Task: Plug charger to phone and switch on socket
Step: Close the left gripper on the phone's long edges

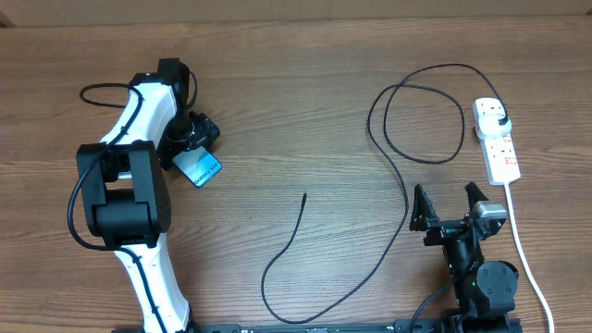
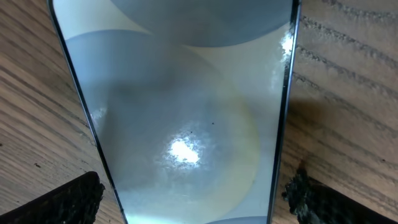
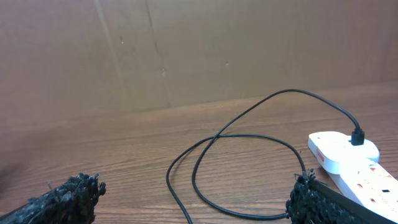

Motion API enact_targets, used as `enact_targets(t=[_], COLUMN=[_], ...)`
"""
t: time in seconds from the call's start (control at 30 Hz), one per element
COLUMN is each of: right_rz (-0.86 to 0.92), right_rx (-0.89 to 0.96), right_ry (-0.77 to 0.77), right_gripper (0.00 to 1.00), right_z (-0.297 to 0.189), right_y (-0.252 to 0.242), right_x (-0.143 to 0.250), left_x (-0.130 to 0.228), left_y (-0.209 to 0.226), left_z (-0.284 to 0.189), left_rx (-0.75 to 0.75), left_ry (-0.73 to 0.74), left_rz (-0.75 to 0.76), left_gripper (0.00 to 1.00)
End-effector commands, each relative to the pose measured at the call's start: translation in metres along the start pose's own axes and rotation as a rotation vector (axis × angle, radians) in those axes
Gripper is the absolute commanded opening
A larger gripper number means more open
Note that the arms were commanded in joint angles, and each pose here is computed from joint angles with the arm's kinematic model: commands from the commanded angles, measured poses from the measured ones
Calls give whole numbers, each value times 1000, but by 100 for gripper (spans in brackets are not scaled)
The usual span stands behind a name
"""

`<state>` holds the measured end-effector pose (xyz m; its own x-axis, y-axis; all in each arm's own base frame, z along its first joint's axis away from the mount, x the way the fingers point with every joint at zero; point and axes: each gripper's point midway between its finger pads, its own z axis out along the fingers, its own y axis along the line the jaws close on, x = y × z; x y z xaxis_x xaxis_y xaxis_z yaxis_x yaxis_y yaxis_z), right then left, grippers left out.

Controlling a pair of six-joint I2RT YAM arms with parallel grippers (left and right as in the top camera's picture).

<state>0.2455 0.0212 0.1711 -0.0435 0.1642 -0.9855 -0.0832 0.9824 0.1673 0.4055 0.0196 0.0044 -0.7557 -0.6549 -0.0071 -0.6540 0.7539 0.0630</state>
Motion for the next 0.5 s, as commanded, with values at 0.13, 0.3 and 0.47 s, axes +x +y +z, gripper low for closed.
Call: enact_targets(t=[0.13, 0.3, 0.47], right_rz=[3, 3, 3], right_rx=[21, 21, 21], right_ry=[-9, -9, -9], right_gripper=[100, 100, 100], right_z=[0, 0, 0], right_y=[-4, -4, -4], right_x=[1, 1, 1], left_x=[1, 5, 7], left_y=[2, 4, 5], left_z=[-7, -2, 6], left_rx=[9, 3, 4], left_ry=[-14, -7, -7], left_rz=[-3, 2, 3], left_gripper=[100, 100, 100])
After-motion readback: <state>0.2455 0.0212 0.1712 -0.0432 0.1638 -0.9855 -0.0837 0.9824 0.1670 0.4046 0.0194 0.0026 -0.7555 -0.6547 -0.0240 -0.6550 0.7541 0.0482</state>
